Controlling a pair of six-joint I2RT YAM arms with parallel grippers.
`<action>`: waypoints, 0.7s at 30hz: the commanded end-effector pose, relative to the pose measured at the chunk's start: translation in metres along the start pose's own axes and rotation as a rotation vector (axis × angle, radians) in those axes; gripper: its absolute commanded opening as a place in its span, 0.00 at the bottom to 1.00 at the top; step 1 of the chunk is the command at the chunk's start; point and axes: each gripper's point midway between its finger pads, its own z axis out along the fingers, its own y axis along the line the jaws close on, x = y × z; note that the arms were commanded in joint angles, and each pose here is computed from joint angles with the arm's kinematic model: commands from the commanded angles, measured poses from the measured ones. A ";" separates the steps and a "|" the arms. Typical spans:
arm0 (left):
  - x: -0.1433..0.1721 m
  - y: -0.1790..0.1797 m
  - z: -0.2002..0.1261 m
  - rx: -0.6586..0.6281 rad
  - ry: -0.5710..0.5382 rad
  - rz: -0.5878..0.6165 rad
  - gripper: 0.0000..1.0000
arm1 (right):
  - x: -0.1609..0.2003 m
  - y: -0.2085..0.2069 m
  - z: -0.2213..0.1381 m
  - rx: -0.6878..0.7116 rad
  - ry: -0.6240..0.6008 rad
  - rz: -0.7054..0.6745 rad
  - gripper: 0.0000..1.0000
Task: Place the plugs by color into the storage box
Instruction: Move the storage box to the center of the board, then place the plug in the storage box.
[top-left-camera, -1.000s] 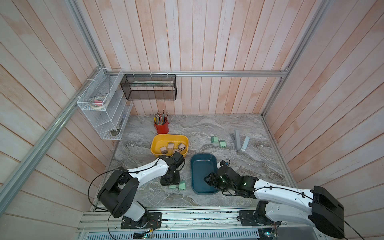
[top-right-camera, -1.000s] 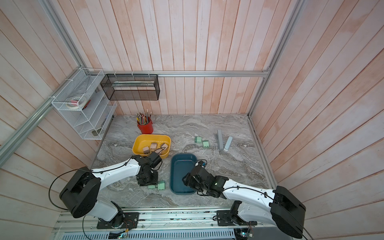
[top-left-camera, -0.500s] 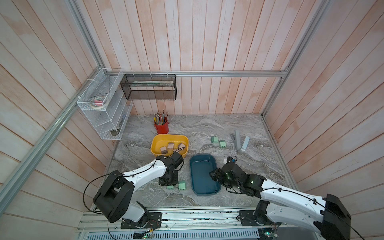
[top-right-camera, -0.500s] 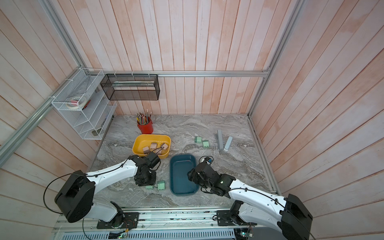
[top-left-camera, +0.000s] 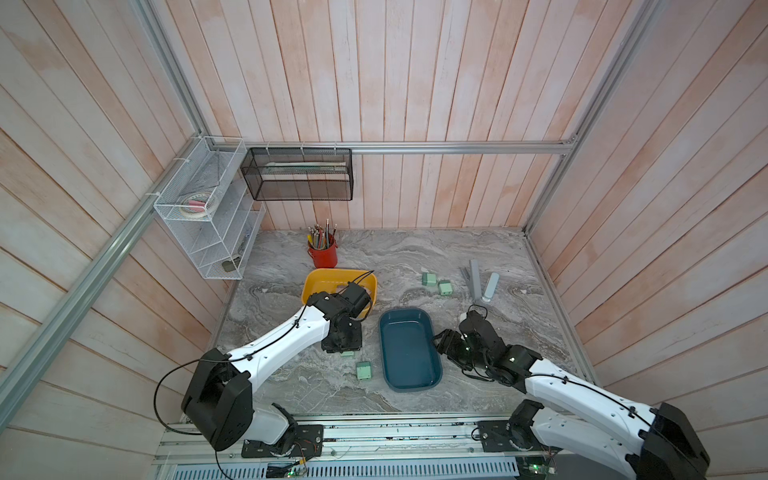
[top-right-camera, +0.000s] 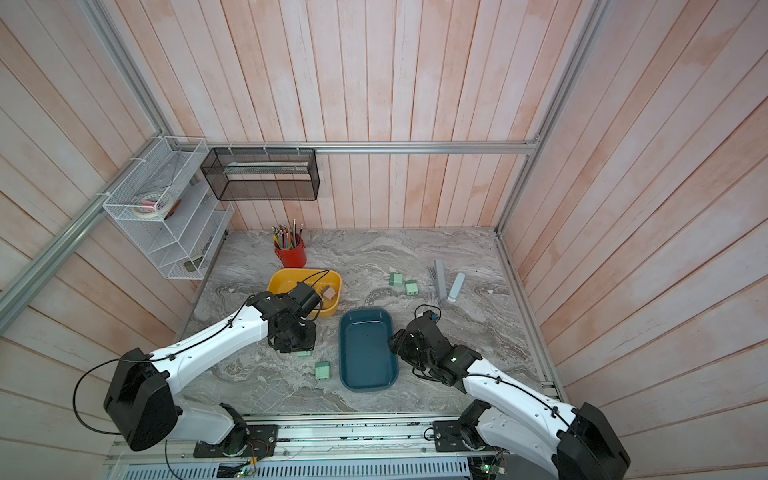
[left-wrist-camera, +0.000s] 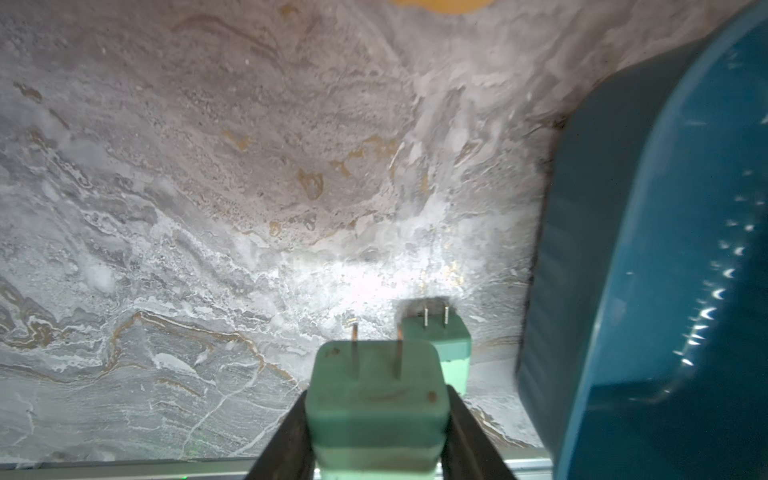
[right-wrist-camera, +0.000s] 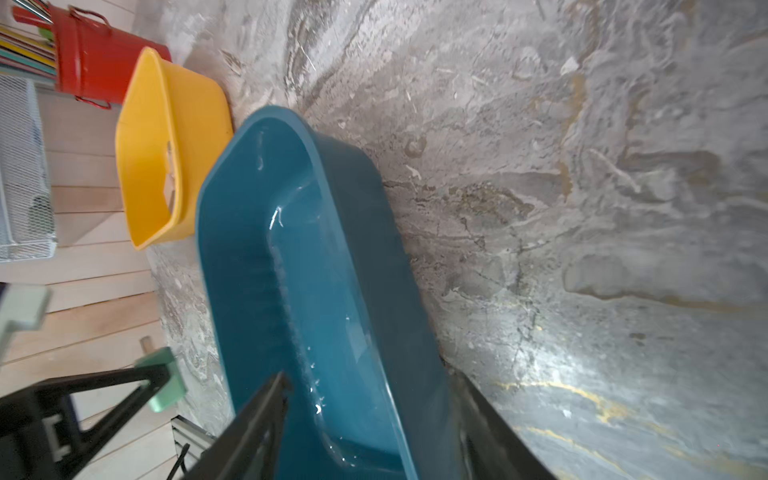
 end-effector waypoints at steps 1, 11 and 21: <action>-0.009 -0.008 -0.006 -0.002 0.000 0.001 0.46 | 0.012 0.024 0.012 -0.057 0.054 -0.047 0.64; -0.033 -0.077 -0.007 0.070 -0.014 0.073 0.47 | 0.030 0.056 0.030 -0.061 0.134 -0.130 0.65; -0.039 -0.121 0.047 0.072 0.020 0.132 0.47 | 0.007 0.005 -0.017 -0.061 -0.033 0.033 0.66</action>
